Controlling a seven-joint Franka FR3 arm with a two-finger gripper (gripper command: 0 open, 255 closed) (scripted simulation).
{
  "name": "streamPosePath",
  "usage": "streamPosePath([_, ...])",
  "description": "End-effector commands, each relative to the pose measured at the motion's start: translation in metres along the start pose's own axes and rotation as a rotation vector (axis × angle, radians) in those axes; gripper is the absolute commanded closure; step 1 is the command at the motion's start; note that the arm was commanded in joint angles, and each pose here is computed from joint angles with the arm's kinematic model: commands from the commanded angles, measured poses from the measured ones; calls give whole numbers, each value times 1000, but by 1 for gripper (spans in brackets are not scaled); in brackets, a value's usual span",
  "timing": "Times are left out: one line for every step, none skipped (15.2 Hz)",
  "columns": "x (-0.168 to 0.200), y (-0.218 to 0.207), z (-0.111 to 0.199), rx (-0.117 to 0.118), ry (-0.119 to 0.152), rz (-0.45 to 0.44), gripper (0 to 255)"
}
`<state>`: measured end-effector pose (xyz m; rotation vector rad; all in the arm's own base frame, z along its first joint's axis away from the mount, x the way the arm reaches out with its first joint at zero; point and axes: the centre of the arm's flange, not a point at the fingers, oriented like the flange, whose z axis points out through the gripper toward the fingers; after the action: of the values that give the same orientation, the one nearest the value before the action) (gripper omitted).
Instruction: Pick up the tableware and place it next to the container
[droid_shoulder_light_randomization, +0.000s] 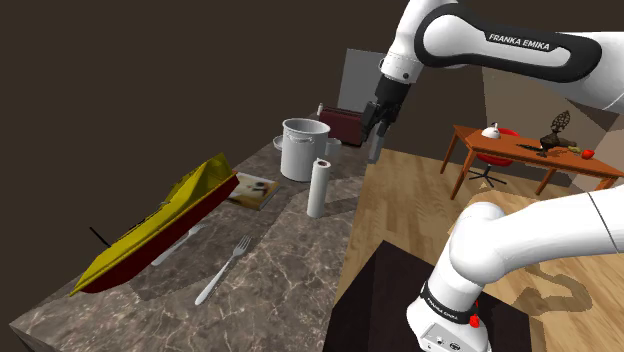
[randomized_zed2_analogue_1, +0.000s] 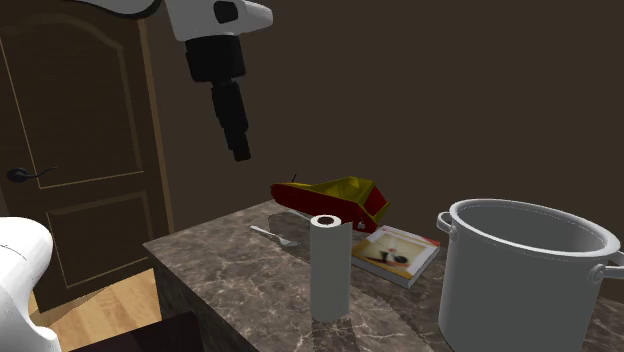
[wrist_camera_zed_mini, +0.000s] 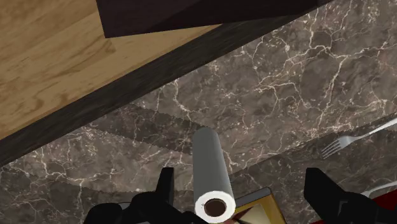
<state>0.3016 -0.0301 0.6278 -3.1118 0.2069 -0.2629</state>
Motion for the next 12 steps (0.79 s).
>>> streamPosePath([0,0,0,0,0,0,0])
streamPosePath([-2,-11,8,-4,-2,30,0])
streamPosePath([-3,-21,17,-7,-4,59,0])
streamPosePath([-4,-32,25,-11,-5,89,0])
streamPosePath([-5,-42,34,-14,-7,118,0])
streamPosePath([-5,-53,42,-18,-9,148,0])
streamPosePath([-6,-63,51,-21,-11,178,0])
streamPosePath([-6,-74,59,-25,-13,207,0])
streamPosePath([-5,-84,68,-28,-15,237,0])
streamPosePath([-4,-95,77,-32,-16,267,0])
streamPosePath([-3,-105,85,-36,-18,296,0])
streamPosePath([-2,-115,94,-39,-20,326,0])
